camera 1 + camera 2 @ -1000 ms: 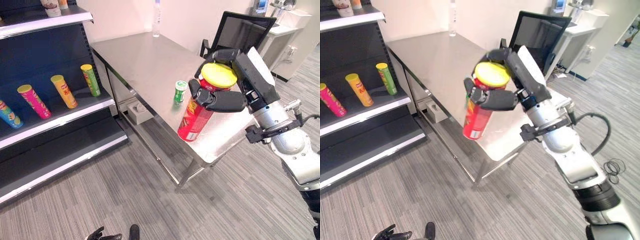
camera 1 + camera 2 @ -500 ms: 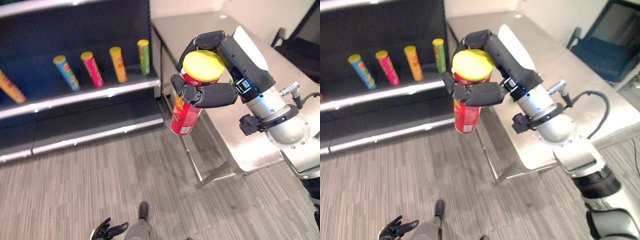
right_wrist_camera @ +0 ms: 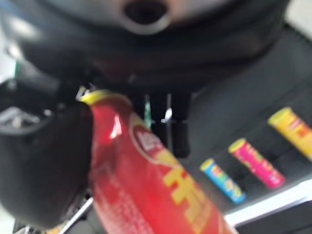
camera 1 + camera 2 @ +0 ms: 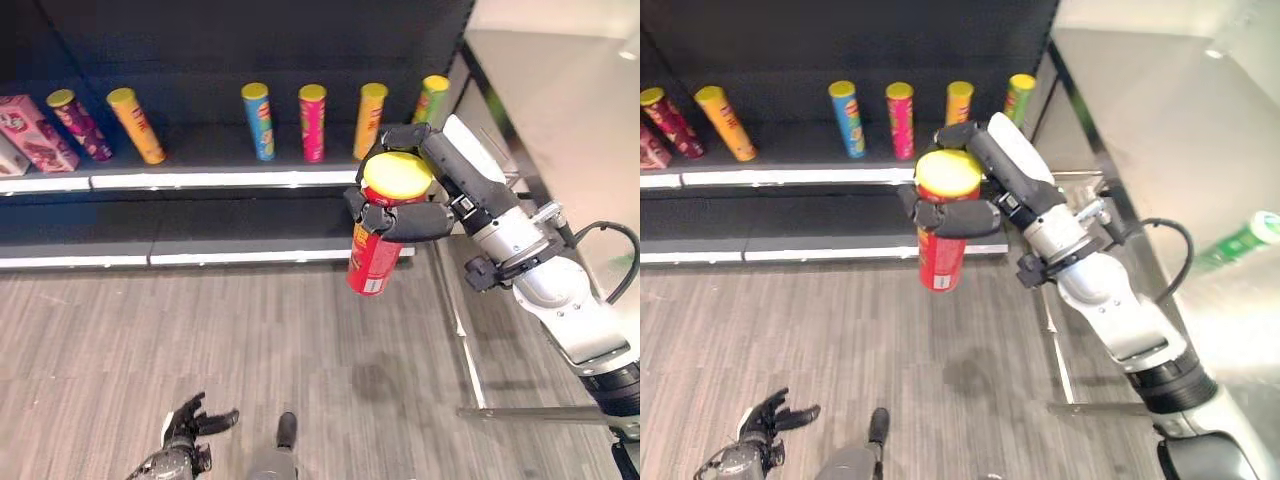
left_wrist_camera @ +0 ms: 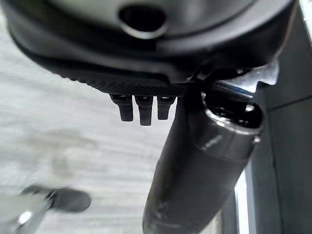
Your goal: Put the goods on the table back onto the shelves and tidy them up.
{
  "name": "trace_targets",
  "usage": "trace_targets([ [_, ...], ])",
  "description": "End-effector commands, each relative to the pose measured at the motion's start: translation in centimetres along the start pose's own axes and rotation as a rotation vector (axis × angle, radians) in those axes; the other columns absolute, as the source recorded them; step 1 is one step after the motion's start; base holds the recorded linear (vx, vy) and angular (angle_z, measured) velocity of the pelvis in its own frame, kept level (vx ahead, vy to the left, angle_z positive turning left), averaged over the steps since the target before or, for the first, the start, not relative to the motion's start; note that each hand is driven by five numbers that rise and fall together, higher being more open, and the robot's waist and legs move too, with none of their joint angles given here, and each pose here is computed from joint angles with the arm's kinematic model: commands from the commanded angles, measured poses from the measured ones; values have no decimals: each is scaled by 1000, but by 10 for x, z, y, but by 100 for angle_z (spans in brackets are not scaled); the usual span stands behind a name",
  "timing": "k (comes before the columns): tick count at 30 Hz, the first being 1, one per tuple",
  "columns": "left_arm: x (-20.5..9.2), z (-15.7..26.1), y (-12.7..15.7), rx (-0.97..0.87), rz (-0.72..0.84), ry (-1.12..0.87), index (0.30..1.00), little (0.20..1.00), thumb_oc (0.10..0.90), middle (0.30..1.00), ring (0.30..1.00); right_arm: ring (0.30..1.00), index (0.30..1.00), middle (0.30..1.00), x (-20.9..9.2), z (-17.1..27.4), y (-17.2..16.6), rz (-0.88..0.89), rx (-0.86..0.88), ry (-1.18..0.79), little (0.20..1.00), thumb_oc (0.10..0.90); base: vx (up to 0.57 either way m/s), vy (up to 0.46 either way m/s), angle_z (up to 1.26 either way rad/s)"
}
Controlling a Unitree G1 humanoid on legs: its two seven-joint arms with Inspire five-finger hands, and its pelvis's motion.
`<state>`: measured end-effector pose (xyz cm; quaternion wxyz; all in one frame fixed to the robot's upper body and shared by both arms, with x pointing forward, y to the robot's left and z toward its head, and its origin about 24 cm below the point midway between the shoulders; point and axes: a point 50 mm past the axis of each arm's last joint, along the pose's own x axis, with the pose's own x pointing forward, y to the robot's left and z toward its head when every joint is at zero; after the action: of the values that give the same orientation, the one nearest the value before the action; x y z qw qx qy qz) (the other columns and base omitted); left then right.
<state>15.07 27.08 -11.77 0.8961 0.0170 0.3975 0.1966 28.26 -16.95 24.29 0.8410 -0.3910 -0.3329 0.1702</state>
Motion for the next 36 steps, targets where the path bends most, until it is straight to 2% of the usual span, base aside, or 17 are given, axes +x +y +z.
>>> trace_targets([
  [1, -9, -26, 19, 28, 39, 63, 900, 900, 800, 900, 900, 300, 300, 300, 25, 48, -56, -189, -134, -254, 300, 400, 65, 79, 13],
  [3, -11, -33, 16, 46, 24, 90, 900, 900, 800, 900, 900, 300, 300, 300, 27, 50, -65, -194, -205, -240, 300, 400, 111, 45, 56],
  [12, -15, -29, -18, -11, -75, 50, 900, 900, 800, 900, 900, 300, 300, 300, 20, 28, -59, -230, -128, -156, 300, 400, 75, 6, 30],
  [20, -16, -35, -3, 15, -26, 67, 900, 900, 800, 900, 900, 300, 300, 300, 7, 2, -44, -269, -46, -50, 300, 400, 242, 266, -8],
  [26, -15, -34, 4, 116, -29, 71, 900, 900, 800, 900, 900, 300, 300, 300, -2, -14, -33, -299, -55, 38, 300, 400, 255, 479, -26],
  [31, -11, -24, 18, 160, 1, 50, 900, 900, 800, 900, 900, 300, 300, 300, 1, -15, -23, -333, -13, 36, 300, 400, 201, 582, -16],
  [36, -13, -34, 16, 119, 10, 96, 900, 900, 800, 900, 900, 300, 300, 300, 10, -10, -20, -320, 11, 2, 300, 400, 132, 129, 3],
])
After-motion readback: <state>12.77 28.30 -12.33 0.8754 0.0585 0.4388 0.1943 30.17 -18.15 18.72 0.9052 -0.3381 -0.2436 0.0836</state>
